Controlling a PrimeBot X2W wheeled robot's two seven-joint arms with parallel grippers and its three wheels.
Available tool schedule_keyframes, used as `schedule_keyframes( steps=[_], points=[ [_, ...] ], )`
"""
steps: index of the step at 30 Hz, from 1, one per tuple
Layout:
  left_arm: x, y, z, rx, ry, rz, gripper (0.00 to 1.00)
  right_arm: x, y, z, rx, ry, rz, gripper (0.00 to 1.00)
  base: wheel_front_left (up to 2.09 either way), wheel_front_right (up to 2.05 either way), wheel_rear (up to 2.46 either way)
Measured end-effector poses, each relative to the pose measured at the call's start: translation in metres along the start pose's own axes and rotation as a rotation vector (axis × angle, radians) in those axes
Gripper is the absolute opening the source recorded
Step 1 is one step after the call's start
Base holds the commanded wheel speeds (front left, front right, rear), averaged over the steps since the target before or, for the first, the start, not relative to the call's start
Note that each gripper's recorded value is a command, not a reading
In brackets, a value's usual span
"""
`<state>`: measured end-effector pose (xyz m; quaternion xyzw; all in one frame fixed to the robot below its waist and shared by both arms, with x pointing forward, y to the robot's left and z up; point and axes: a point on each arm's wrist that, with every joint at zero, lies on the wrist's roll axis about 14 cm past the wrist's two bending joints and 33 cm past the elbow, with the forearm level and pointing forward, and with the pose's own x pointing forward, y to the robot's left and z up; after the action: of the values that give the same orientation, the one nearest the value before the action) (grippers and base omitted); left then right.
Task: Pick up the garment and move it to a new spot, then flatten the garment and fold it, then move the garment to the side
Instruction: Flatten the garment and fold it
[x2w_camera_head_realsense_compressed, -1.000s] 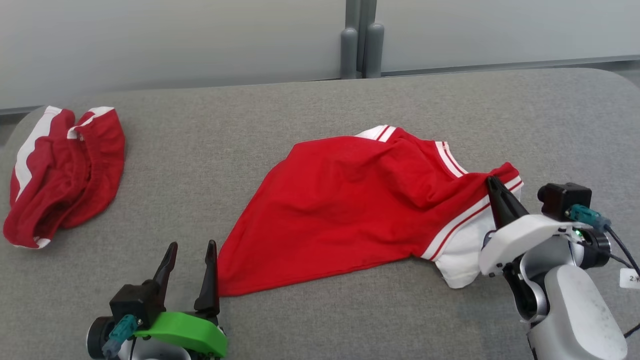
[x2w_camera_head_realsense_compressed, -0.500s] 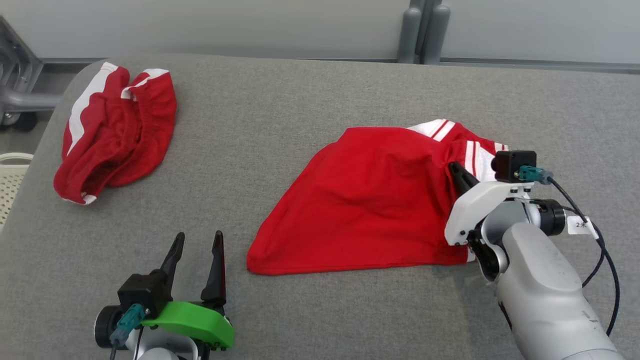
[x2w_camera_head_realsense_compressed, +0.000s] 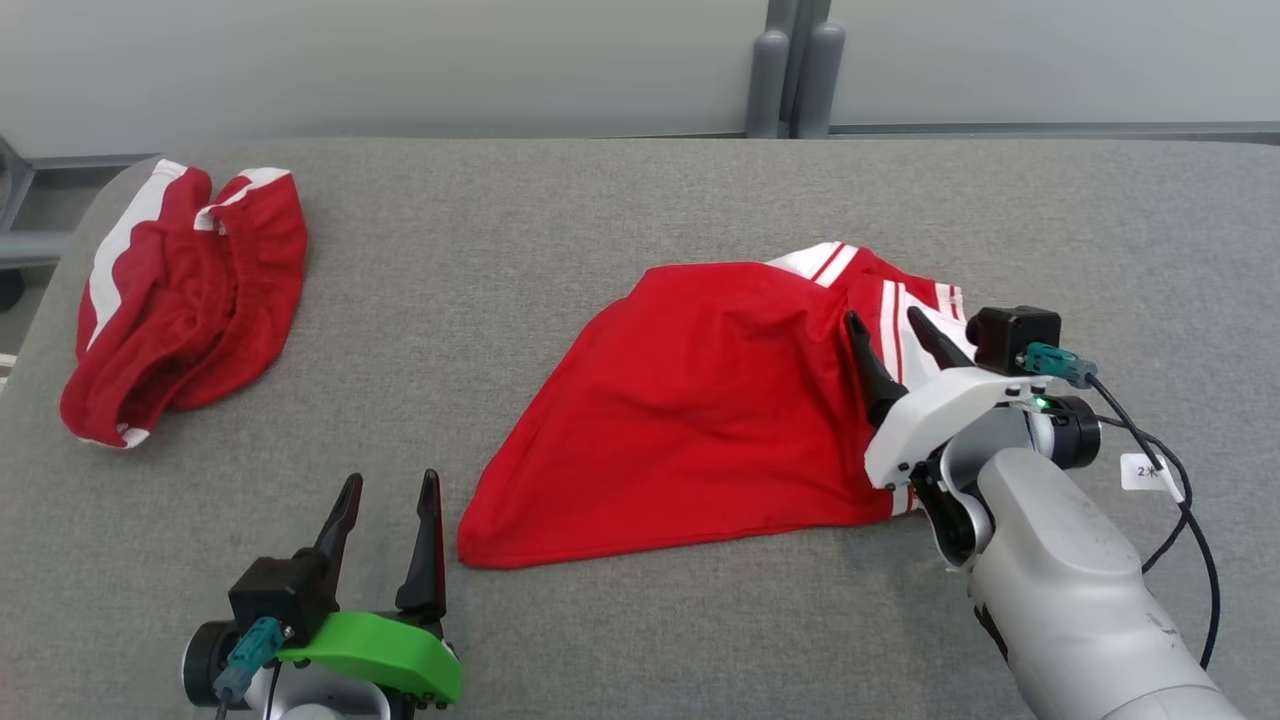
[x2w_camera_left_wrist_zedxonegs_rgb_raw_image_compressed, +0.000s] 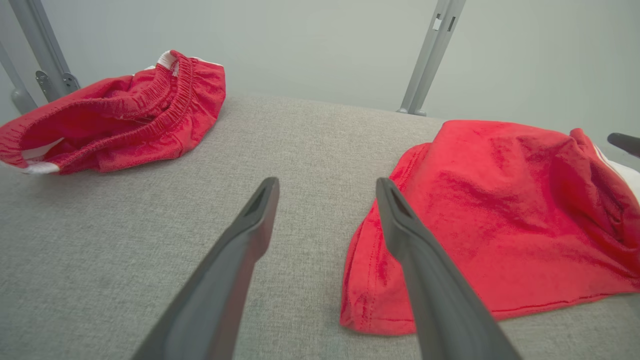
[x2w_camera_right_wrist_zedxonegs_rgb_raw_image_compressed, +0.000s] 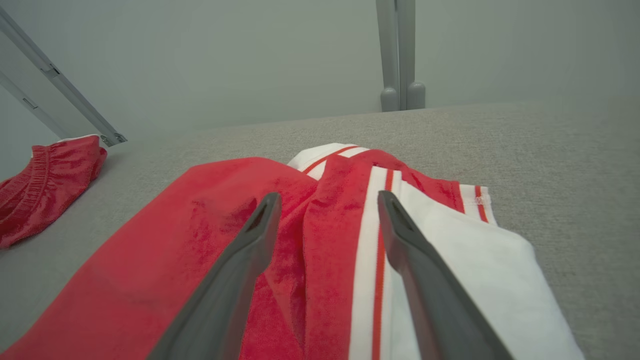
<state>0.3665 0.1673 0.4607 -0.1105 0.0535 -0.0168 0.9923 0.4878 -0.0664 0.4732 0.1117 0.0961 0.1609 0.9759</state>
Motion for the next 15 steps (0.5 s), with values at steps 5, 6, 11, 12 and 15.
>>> schedule_keyframes(
  steps=[5, 6, 11, 12, 15],
  points=[
    [0.004, -0.014, 0.002, 0.002, -0.007, -0.042, 1.0, -0.019, -0.031, 0.01, 0.02, -0.05, -0.095, 1.0, 0.0, 0.0, 0.0],
    [0.005, -0.017, 0.003, 0.002, -0.011, -0.051, 1.0, -0.025, -0.04, 0.009, 0.027, -0.052, -0.12, 1.0, 0.0, 0.0, 0.0],
    [0.004, -0.025, 0.011, 0.004, -0.034, -0.075, 1.0, -0.056, -0.083, -0.008, 0.049, -0.021, -0.248, 1.0, 0.0, 0.0, 0.0],
    [0.004, -0.025, 0.013, 0.004, -0.041, -0.074, 1.0, -0.061, -0.088, -0.015, 0.056, -0.002, -0.266, 1.0, 0.0, 0.0, 0.0],
    [0.003, -0.022, 0.016, 0.005, -0.05, -0.065, 1.0, -0.07, -0.096, -0.035, 0.089, 0.051, -0.303, 1.0, 0.0, 0.0, 0.0]
  ],
)
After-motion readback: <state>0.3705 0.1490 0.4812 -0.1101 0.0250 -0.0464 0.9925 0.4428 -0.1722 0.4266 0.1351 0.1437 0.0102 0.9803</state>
